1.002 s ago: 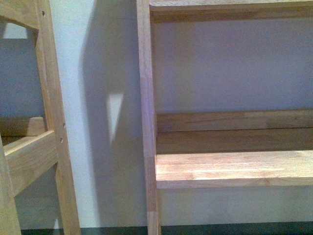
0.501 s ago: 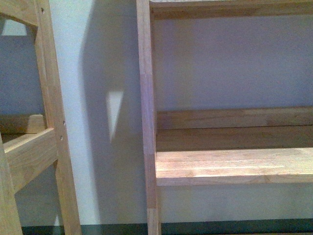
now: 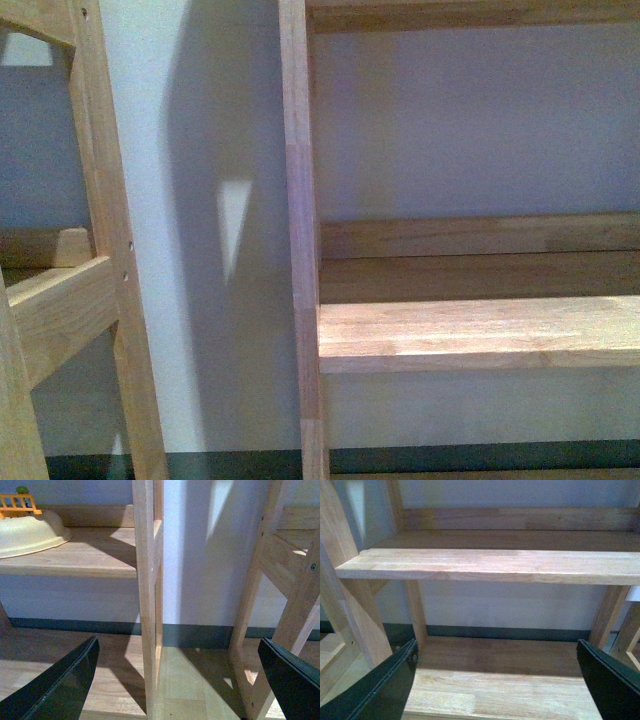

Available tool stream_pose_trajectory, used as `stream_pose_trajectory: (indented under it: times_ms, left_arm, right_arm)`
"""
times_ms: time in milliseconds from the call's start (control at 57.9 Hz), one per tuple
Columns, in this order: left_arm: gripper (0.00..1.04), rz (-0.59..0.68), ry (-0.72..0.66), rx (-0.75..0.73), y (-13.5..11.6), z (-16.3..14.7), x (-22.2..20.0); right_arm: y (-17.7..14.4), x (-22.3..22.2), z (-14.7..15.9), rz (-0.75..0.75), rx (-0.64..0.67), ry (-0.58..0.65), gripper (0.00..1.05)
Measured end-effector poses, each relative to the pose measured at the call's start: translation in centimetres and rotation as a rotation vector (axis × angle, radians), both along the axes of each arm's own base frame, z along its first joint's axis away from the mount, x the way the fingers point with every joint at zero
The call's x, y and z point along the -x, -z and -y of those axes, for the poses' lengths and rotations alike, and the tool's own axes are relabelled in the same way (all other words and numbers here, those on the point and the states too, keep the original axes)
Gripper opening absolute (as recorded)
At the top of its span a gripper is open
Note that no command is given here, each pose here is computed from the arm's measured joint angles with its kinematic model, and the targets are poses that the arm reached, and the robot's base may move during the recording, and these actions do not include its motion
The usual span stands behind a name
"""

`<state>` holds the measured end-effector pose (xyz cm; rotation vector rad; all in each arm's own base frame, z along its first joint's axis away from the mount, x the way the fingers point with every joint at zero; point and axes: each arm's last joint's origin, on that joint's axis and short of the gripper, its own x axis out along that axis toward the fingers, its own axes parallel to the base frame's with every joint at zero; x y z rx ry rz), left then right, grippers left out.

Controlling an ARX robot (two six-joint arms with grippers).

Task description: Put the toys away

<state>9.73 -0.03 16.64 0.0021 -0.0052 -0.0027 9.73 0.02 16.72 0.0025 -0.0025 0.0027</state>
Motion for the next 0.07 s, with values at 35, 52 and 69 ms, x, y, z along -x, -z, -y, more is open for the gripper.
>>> stream_pose_trajectory:
  times_ms: [35, 52, 69]
  left_arm:
    - [0.98, 0.000, 0.000, 0.000, 0.00, 0.00, 0.00]
    - [0.98, 0.000, 0.000, 0.000, 0.00, 0.00, 0.00]
    - [0.98, 0.000, 0.000, 0.000, 0.00, 0.00, 0.00]
  right_arm:
    - [0.00, 0.00, 0.00, 0.000, 0.000, 0.000, 0.98]
    - [0.00, 0.00, 0.00, 0.000, 0.000, 0.000, 0.98]
    - [0.00, 0.00, 0.00, 0.000, 0.000, 0.000, 0.98]
